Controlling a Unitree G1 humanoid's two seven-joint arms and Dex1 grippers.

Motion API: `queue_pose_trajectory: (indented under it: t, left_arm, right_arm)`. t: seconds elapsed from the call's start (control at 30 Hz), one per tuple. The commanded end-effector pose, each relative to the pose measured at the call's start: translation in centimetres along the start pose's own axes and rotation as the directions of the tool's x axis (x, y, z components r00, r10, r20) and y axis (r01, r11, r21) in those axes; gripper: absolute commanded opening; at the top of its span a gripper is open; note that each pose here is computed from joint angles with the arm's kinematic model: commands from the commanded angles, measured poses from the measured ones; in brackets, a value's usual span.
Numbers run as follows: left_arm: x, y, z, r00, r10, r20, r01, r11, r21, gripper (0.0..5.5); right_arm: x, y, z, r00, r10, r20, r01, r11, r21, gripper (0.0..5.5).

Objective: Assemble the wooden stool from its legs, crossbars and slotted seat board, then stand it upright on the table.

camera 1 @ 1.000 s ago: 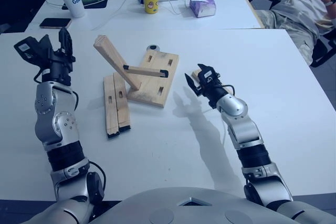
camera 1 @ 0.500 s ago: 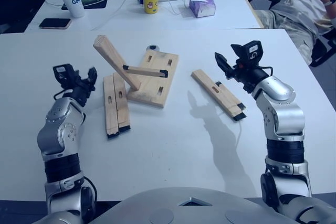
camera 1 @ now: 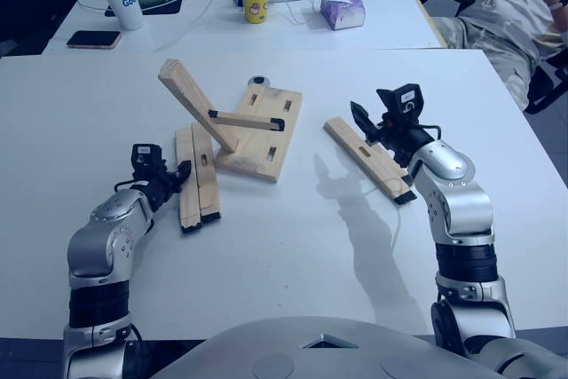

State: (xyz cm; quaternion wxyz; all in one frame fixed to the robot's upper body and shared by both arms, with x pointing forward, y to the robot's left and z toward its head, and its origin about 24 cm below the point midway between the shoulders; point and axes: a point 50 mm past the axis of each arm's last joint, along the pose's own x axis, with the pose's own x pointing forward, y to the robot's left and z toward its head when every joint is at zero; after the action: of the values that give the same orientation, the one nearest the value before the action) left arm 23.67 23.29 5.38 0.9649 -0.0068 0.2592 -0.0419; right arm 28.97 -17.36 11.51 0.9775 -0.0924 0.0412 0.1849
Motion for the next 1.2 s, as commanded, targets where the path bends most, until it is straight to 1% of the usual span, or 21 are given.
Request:
queue_pose_trajectory:
  t: [0.03,0.13,0.3,0.47,0.57,0.7,0.9,1.07,1.2]
  left_arm:
    - [0.1,-0.1,-1.0,0.999,-0.017,-0.051,0.018,0.999,0.027,3.07]
    - [0.2,-0.5,-1.3,0.998,-0.034,-0.059,0.036,0.999,0.029,3.07]
    - [0.6,0.2,-1.6,0.998,-0.013,-0.069,0.017,0.999,0.051,3.07]
    - [1.7,2.5,-1.3,0.996,0.050,-0.068,-0.043,0.994,0.098,3.07]
    - [2.9,4.0,-0.4,0.995,0.084,-0.045,-0.077,0.987,0.144,3.07]
    - [4.5,4.5,0.7,0.997,0.076,-0.017,-0.072,0.983,0.167,3.07]
    - [4.8,3.8,2.7,0.995,0.049,0.089,-0.063,0.984,0.164,3.07]
    - [4.1,3.7,3.7,0.985,0.090,0.144,-0.113,0.981,0.156,3.07]
    - [3.6,3.4,3.6,0.981,0.116,0.154,-0.133,0.985,0.106,3.07]
  right_arm:
    - [0.1,0.5,0.5,1.000,-0.002,0.023,0.002,1.000,-0.015,2.92]
    - [0.2,0.6,0.5,1.000,-0.001,0.026,0.001,1.000,-0.024,2.92]
    - [0.2,0.9,0.6,1.000,0.002,0.029,-0.002,1.000,-0.021,2.92]
    - [0.3,1.1,0.6,1.000,0.005,0.031,-0.005,1.000,-0.021,2.92]
    - [0.1,1.2,0.5,1.000,0.007,0.029,-0.006,1.000,-0.022,2.92]
    - [0.0,1.2,0.5,1.000,0.002,0.027,-0.001,1.000,-0.024,2.92]
    - [0.5,1.7,0.7,0.999,0.037,0.028,-0.037,0.999,-0.032,2.92]
    - [0.5,1.7,0.7,0.999,0.047,0.025,-0.046,0.998,-0.034,2.92]
    - [0.4,1.7,0.7,0.999,0.045,0.020,-0.044,0.998,-0.035,2.92]
